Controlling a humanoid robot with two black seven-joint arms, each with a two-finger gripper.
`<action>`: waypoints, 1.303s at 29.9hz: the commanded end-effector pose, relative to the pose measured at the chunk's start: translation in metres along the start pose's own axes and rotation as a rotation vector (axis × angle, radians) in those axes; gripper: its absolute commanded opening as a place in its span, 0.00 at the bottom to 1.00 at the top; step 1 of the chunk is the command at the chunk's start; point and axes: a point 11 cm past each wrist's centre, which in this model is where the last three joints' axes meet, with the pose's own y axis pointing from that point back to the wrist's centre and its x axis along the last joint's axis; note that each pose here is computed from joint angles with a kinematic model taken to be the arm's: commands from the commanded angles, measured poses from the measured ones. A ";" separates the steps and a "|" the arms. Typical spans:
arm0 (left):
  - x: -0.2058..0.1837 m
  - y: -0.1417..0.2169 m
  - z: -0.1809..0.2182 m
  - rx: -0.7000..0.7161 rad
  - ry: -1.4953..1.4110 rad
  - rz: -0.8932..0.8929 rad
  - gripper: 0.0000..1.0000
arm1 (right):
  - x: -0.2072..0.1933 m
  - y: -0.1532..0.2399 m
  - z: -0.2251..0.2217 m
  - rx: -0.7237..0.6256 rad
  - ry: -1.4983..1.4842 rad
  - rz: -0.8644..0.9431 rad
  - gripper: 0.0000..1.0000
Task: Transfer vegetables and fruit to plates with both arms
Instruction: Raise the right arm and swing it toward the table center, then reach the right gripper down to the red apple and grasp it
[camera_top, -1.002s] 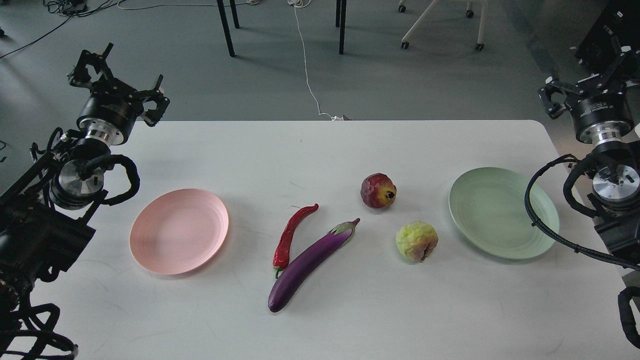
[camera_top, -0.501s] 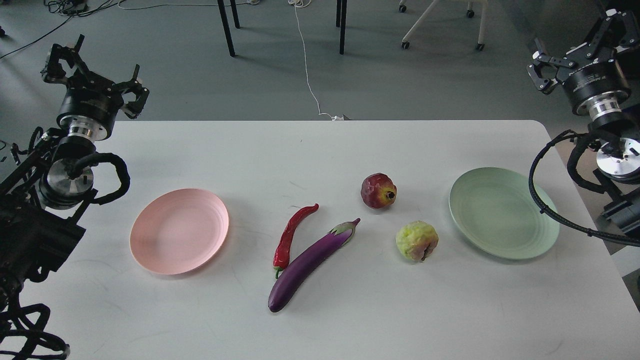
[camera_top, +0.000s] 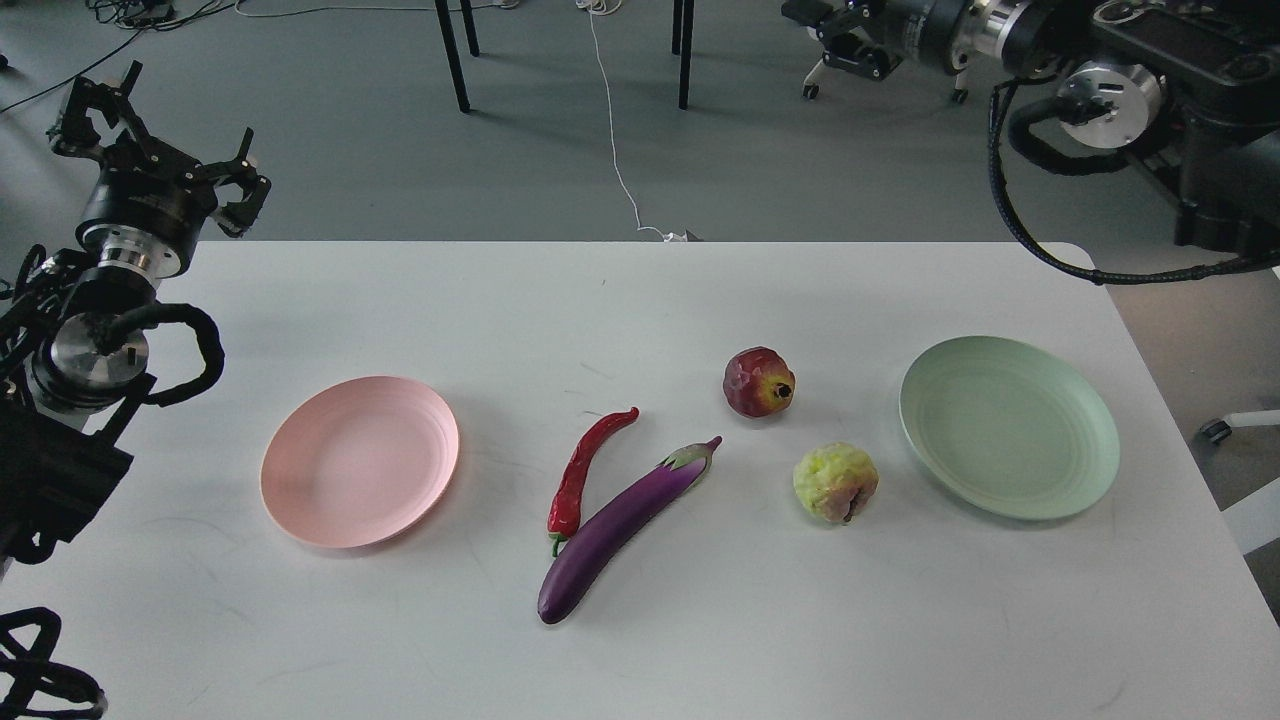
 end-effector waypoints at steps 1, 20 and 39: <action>-0.001 0.000 0.001 0.000 -0.002 -0.003 0.98 | -0.040 -0.019 0.008 -0.150 0.235 -0.167 0.99; 0.001 0.003 -0.002 0.020 -0.023 -0.017 0.98 | -0.111 -0.001 0.113 -0.634 0.982 -0.660 0.98; 0.005 0.004 -0.001 0.011 -0.026 0.000 0.98 | -0.129 0.007 0.159 -0.639 0.854 -0.662 0.95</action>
